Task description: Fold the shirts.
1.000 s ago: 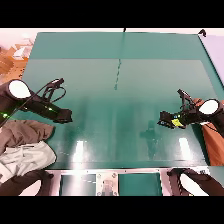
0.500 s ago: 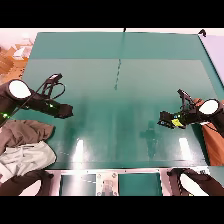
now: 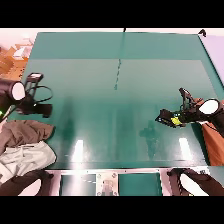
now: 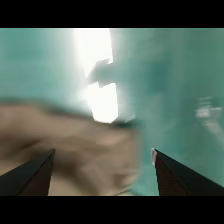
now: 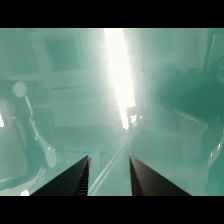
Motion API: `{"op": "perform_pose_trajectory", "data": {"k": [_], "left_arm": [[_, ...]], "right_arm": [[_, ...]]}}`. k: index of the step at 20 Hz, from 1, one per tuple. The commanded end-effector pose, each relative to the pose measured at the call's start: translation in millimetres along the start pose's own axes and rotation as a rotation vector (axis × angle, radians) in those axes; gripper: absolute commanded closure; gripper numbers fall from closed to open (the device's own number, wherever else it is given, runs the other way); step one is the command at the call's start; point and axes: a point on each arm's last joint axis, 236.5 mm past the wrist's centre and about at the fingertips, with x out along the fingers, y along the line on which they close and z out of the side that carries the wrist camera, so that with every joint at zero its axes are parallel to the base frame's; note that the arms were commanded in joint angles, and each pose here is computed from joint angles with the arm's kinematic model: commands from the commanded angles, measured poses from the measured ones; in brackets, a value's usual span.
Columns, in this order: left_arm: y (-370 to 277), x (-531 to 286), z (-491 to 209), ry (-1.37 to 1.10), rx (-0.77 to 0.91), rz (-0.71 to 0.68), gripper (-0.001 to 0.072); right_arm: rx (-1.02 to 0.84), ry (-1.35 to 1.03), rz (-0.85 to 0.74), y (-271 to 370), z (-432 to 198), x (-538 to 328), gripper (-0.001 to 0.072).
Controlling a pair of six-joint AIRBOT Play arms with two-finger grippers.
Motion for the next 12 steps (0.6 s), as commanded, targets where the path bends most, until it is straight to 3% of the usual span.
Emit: {"op": "perform_pose_trajectory", "data": {"k": [1, 4, 8, 9, 10, 11, 12], "left_arm": [[73.8, 4.2, -51.9, 0.192, -0.119, 0.201, -0.0013], [97.5, 21.5, -103.8, 0.351, -0.179, 0.193, -0.0013], [103.1, 49.3, -104.4, 0.288, -0.217, 0.173, 0.0007], [96.5, 52.6, -99.1, 0.265, -0.225, 0.143, 0.022], [88.9, 54.1, -94.9, 0.252, -0.209, 0.106, 0.0602], [81.9, 54.2, -92.5, 0.248, -0.177, 0.07, 0.0685], [77.6, 51.1, -87.7, 0.238, -0.173, 0.045, 0.0685]], "right_arm": [[0.0, -0.017, 0.003, 0.7, 4.0, 0.3, 0.0399], [0.0, -0.017, 0.003, 0.7, 4.1, 0.3, 0.0399], [0.0, -0.017, 0.003, 0.7, 4.1, 0.2, 0.0401], [0.0, -0.018, 0.003, 0.8, 4.2, 0.2, 0.0402], [0.0, -0.017, 0.003, 0.8, 4.1, 0.2, 0.0409], [0.0, -0.017, 0.003, 0.8, 4.0, 0.2, 0.0453], [0.0, -0.017, 0.003, 0.9, 4.2, 0.1, 0.0462]]}}
